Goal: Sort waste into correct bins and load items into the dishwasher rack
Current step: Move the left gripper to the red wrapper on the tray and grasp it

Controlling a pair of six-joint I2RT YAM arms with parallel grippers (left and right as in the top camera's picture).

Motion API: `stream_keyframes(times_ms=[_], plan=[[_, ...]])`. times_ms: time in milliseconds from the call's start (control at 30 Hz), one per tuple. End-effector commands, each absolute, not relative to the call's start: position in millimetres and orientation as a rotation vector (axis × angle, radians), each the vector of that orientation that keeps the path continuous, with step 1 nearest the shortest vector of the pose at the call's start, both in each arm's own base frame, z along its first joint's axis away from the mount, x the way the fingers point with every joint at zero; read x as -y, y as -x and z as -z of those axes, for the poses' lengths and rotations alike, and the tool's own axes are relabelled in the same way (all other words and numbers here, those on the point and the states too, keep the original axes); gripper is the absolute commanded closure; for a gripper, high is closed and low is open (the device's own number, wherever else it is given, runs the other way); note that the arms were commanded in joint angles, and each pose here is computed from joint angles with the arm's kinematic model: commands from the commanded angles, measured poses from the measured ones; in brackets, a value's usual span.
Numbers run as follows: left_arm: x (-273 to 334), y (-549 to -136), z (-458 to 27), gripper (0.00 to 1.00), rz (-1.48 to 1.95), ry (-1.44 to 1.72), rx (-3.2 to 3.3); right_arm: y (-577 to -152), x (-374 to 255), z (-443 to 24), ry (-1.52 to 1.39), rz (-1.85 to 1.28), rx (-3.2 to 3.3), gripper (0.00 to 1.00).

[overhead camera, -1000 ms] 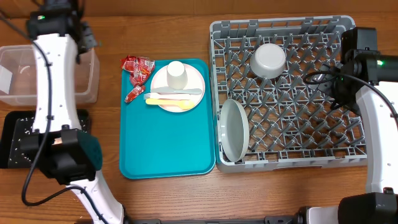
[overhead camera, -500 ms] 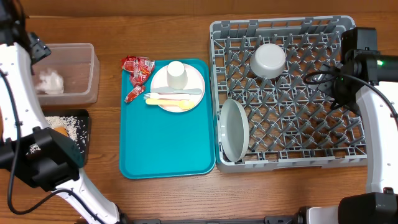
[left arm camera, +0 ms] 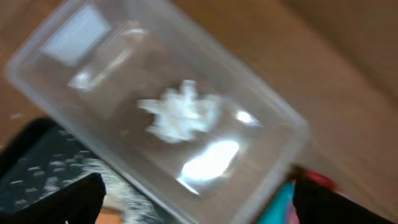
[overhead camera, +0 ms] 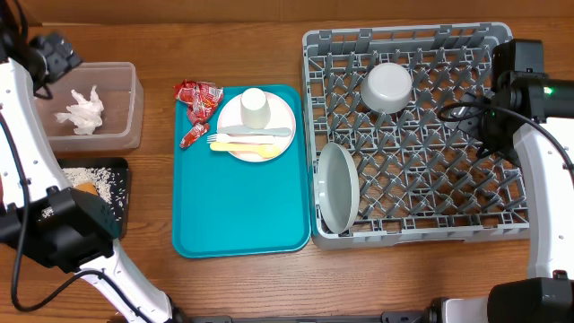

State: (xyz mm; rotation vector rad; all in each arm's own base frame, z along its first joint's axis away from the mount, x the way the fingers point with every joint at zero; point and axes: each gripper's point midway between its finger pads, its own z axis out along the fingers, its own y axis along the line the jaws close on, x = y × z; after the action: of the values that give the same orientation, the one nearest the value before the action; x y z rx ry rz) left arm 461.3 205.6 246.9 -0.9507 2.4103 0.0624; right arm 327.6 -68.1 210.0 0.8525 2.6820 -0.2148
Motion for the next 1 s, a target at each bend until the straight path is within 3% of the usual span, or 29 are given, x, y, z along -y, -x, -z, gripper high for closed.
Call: stream_keyframes(times_ms=[0, 67, 167, 200, 267, 367, 400, 667, 867, 967], plan=[[-130.5, -475.9, -312.0, 0.05, 0.269, 0.687, -2.348, -330.3, 68.4, -215.1, -0.851, 0.205, -2.663, 0.0], [-102.2, -478.6, -313.3, 0.12, 0.328, 0.604, -2.38, -330.3, 68.4, -215.1, -0.851, 0.205, -2.663, 0.0], [-58.9, -479.6, -300.5, 0.41, 0.37, 0.514, -2.462, -330.2, 68.4, -215.0, -0.851, 0.205, -2.663, 0.0], [-43.8, -481.2, -295.7, 0.46, 0.379, 0.466, -2.486, -330.3, 68.4, -215.1, -0.851, 0.205, -2.663, 0.0], [-16.4, -485.1, -285.3, 0.45, 0.371, 0.384, -2.528, -330.3, 68.4, -215.2, -0.851, 0.205, -2.662, 0.0], [10.9, -496.8, -264.4, 0.26, 0.254, 0.298, -2.565, -330.3, 68.4, -215.1, -0.851, 0.205, -2.663, 0.0], [14.7, -501.0, -257.1, 0.25, 0.189, 0.286, -2.571, -330.3, 68.4, -215.1, -0.851, 0.205, -2.663, 0.0], [33.6, -535.8, -178.7, 0.24, -0.121, 0.225, -2.64, -330.3, 68.4, -215.2, -0.851, 0.205, -2.662, 0.0], [25.8, -539.9, -115.2, 0.23, -0.215, 0.231, -2.752, -330.3, 68.4, -215.2, -0.851, 0.205, -2.662, 0.0], [29.5, -539.3, -90.9, 0.31, -0.2, 0.262, -2.796, -330.3, 68.4, -215.1, -0.851, 0.205, -2.663, 0.0]])
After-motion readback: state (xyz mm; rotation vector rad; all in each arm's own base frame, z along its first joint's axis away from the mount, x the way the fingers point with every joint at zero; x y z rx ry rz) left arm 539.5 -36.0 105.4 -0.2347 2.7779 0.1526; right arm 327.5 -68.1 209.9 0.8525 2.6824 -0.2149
